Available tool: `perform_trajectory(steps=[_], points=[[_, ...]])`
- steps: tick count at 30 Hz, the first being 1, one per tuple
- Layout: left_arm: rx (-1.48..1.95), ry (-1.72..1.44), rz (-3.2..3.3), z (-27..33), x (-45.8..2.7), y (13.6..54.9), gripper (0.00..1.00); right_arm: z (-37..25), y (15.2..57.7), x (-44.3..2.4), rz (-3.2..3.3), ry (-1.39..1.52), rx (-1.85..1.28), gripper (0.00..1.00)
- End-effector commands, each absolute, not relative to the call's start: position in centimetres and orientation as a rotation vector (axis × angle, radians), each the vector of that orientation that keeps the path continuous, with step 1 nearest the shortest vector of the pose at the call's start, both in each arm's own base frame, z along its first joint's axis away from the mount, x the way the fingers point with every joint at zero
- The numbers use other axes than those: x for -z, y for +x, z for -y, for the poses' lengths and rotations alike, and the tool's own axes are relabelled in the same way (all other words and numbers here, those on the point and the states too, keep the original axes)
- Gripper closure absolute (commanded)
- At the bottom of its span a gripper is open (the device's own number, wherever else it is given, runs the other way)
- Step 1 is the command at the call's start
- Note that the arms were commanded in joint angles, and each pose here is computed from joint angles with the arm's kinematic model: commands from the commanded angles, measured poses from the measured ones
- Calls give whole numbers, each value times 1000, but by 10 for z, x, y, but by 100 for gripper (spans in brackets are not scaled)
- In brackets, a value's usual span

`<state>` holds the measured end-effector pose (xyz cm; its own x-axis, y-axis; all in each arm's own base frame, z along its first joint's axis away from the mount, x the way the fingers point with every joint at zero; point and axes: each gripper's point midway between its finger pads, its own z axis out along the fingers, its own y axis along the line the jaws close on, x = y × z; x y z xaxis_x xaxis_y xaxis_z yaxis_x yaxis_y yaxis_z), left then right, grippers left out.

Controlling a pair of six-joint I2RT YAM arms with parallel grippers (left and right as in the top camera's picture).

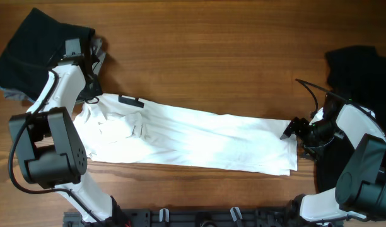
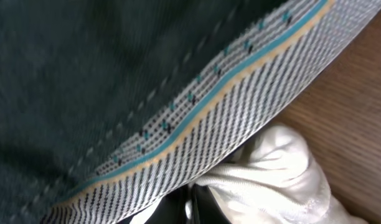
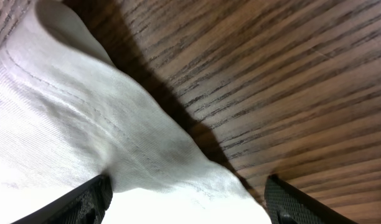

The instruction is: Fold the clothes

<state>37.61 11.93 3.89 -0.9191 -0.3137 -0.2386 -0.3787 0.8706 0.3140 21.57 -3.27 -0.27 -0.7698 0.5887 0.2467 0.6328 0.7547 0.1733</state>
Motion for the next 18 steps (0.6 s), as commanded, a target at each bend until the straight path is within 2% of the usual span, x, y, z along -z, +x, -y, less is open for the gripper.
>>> perform_trajectory(steps=[1,9,14,18], points=[[-525,-602,-2854,-125,-53,369,96,19,203,24,2733,-905,438,16],[-460,-667,-2937,-110,-93,322,96,19,203,24,2733,-905,438,16],[-463,-773,-2894,-125,-99,317,96,19,203,24,2732,-906,438,16],[-343,-805,-2812,-127,-99,337,96,19,203,24,2732,-905,439,16]])
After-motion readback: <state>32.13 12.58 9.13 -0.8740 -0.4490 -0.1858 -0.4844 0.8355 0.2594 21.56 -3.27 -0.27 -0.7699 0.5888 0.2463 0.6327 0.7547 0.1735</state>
